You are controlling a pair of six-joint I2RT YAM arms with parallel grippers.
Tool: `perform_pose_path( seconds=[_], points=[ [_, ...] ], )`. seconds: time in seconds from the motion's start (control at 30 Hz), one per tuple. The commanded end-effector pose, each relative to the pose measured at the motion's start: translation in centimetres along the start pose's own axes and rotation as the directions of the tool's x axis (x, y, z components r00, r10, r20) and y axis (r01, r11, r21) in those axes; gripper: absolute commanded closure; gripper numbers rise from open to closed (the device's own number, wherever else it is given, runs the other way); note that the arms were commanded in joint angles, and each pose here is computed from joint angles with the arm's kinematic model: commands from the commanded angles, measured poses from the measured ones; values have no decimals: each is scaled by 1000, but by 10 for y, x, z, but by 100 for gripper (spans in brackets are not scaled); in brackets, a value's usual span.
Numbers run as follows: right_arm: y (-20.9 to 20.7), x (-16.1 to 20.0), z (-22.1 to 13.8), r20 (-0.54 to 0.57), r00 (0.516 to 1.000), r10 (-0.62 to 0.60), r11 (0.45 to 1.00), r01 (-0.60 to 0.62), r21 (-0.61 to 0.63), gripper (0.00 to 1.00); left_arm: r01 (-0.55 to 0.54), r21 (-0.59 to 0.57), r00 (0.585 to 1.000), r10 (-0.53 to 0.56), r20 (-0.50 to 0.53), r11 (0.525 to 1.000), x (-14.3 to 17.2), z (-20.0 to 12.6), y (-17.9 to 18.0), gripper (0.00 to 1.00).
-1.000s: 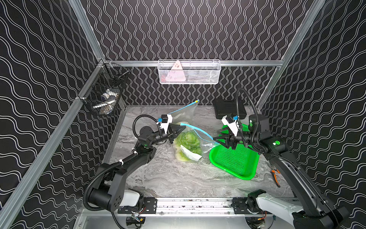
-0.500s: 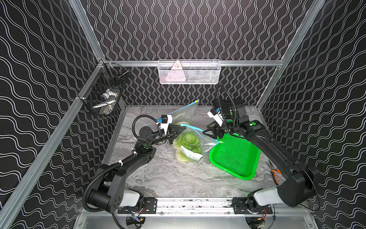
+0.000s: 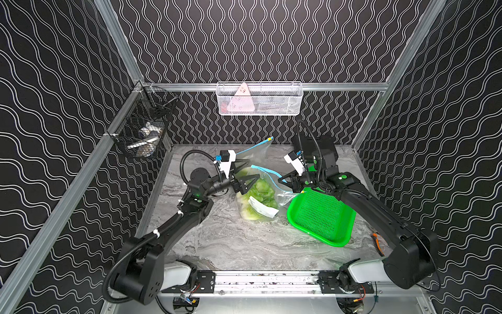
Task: Open the zip-top bag and take out the chinese cabbages
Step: Open the zipper of the food storage bag at the center of the board.
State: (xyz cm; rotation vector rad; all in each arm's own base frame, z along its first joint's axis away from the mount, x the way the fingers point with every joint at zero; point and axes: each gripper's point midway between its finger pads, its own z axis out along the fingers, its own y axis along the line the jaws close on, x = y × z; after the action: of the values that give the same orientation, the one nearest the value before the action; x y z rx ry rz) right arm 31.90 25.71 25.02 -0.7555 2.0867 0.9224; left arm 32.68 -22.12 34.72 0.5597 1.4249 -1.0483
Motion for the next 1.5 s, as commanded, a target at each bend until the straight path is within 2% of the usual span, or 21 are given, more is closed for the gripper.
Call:
perform_pose_path(
  seconds=[0.0,0.07,0.17,0.23,0.37,0.43,0.57,0.7,0.87,0.93,1.03,1.17,1.27,1.37,1.47],
  points=[
    [-13,-31,-5,208,973,104,983,-133,130,100,45,-314,989,-87,-122,948,23,-13,28,1],
    [-19,-36,-10,297,940,168,959,-226,173,100,76,-446,981,-148,-128,892,22,-26,27,1],
    [-18,-35,-10,379,905,193,934,-288,212,100,186,-577,939,-317,-133,795,29,-45,21,1],
    [-14,-36,-10,419,892,170,933,-283,224,100,214,-615,917,-373,-141,759,34,-48,12,1],
    [1,-39,-8,450,880,149,940,-268,213,100,193,-674,898,-405,-171,713,37,-40,-5,1],
    [11,-39,-5,447,885,127,947,-243,211,100,175,-657,892,-401,-210,734,38,-27,-14,1],
    [24,-37,2,440,894,86,961,-190,199,100,173,-648,871,-422,-250,741,52,-4,-21,1],
    [31,-38,3,443,892,94,967,-187,171,100,197,-676,843,-475,-253,710,68,11,-17,4],
    [37,-41,-1,455,886,86,971,-176,159,100,170,-713,844,-474,-251,680,76,14,-7,13],
    [39,-41,-2,453,887,85,973,-172,153,100,160,-720,848,-467,-249,675,77,15,-3,19],
    [43,-40,-3,447,891,84,975,-166,148,100,118,-719,837,-458,-298,684,82,22,-1,27],
    [34,-37,-8,459,884,89,961,-198,195,100,66,-756,830,-457,-321,651,86,17,7,58],
    [8,-33,-17,485,869,93,907,-275,318,100,37,-756,839,-431,-332,654,78,9,6,80],
    [-12,-22,-20,460,880,119,843,-334,421,100,-51,-765,846,-379,-375,642,65,-6,8,100],
    [-20,-16,-22,454,878,152,807,-375,456,100,-133,-757,839,-334,-430,639,54,-15,9,100]
  ],
)
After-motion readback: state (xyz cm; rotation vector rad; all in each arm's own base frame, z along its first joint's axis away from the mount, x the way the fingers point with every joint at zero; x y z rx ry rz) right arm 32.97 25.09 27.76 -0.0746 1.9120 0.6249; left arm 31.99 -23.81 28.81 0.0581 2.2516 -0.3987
